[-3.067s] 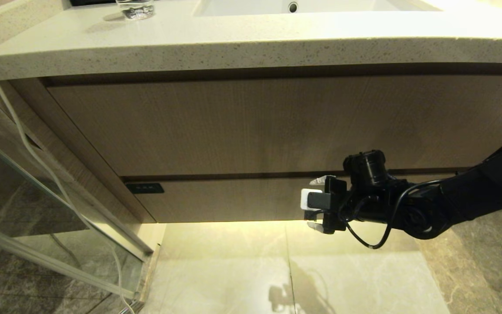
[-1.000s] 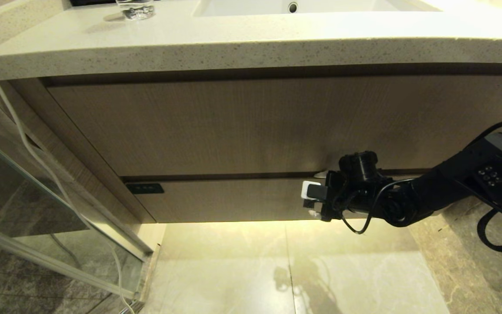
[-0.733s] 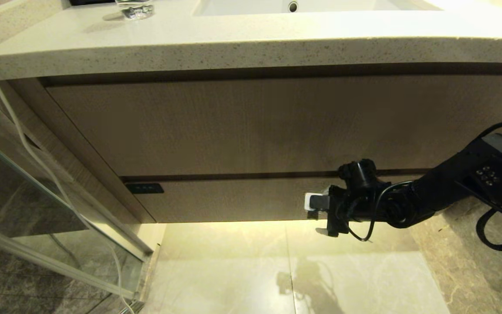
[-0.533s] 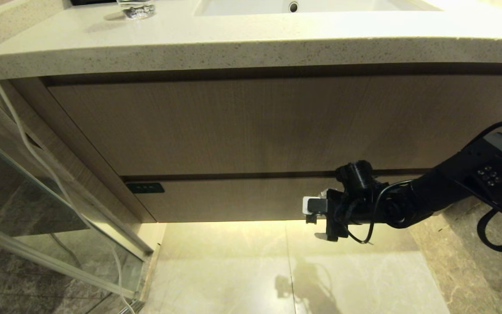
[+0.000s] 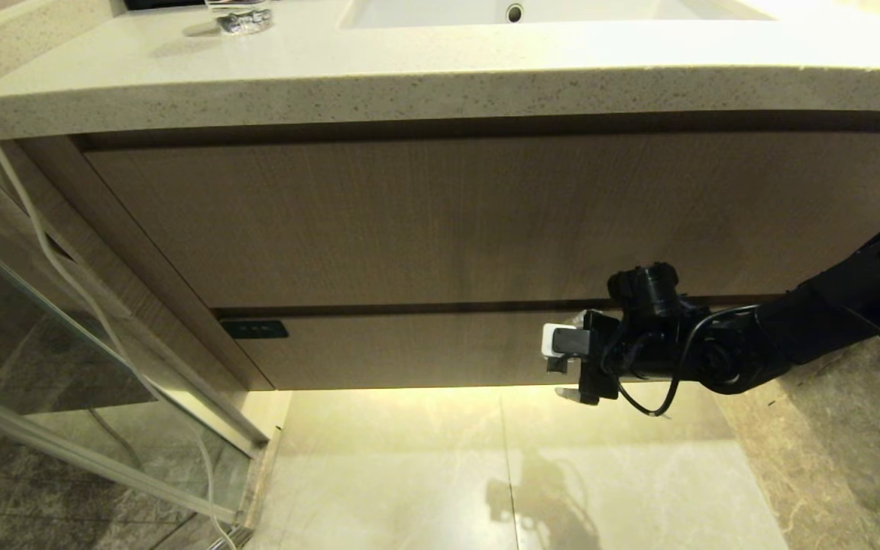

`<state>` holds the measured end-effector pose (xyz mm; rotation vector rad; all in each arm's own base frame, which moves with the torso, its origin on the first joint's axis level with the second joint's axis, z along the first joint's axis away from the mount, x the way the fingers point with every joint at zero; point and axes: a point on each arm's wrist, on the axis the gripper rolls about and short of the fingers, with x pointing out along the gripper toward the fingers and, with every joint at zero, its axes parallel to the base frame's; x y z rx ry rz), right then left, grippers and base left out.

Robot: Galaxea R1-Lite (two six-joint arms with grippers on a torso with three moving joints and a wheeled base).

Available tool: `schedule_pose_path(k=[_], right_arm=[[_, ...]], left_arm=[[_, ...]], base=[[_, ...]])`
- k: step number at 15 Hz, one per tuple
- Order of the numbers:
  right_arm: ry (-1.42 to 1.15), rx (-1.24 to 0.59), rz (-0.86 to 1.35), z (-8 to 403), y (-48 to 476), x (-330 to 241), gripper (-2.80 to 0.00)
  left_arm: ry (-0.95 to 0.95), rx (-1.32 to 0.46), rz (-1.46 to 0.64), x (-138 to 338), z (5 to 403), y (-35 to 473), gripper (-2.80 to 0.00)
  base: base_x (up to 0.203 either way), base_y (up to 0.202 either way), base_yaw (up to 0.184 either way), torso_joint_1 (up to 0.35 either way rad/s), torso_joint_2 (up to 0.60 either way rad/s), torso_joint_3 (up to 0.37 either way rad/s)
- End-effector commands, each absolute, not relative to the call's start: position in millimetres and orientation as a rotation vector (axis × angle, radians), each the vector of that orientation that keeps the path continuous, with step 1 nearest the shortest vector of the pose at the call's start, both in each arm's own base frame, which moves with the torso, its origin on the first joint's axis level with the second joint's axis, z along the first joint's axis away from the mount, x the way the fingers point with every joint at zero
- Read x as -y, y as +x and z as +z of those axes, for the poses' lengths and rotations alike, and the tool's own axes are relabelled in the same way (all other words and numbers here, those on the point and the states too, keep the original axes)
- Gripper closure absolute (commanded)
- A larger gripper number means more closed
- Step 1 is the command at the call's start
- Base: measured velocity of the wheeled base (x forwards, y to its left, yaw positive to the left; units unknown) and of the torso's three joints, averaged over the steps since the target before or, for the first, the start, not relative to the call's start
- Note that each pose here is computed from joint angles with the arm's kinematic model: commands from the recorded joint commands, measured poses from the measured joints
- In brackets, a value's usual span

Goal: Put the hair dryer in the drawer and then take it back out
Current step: Pull open the drawer

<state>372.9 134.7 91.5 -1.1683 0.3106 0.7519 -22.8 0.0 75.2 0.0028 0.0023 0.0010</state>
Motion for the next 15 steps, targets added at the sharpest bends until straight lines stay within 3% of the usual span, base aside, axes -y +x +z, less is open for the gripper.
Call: schedule_pose_path(k=[1, 9, 15], right_arm=[[-1.174, -0.281, 0.736, 98, 372, -134, -2.8], [-1.164, -0.156, 0.687, 109, 373, -145, -2.8], [-1.17, -0.167, 0.695, 100, 377, -147, -2.8]], left_arm=[[0.003, -0.003, 0.002, 0, 75, -23, 0.0], [0.003, -0.003, 0.002, 0, 75, -23, 0.0], [0.003, -0.003, 0.002, 0, 75, -23, 0.0]], base=[[0.0, 0.0, 0.0, 0.0, 0.0, 0.0], [0.0, 0.0, 0.0, 0.0, 0.0, 0.0], [0.0, 0.0, 0.0, 0.0, 0.0, 0.0]])
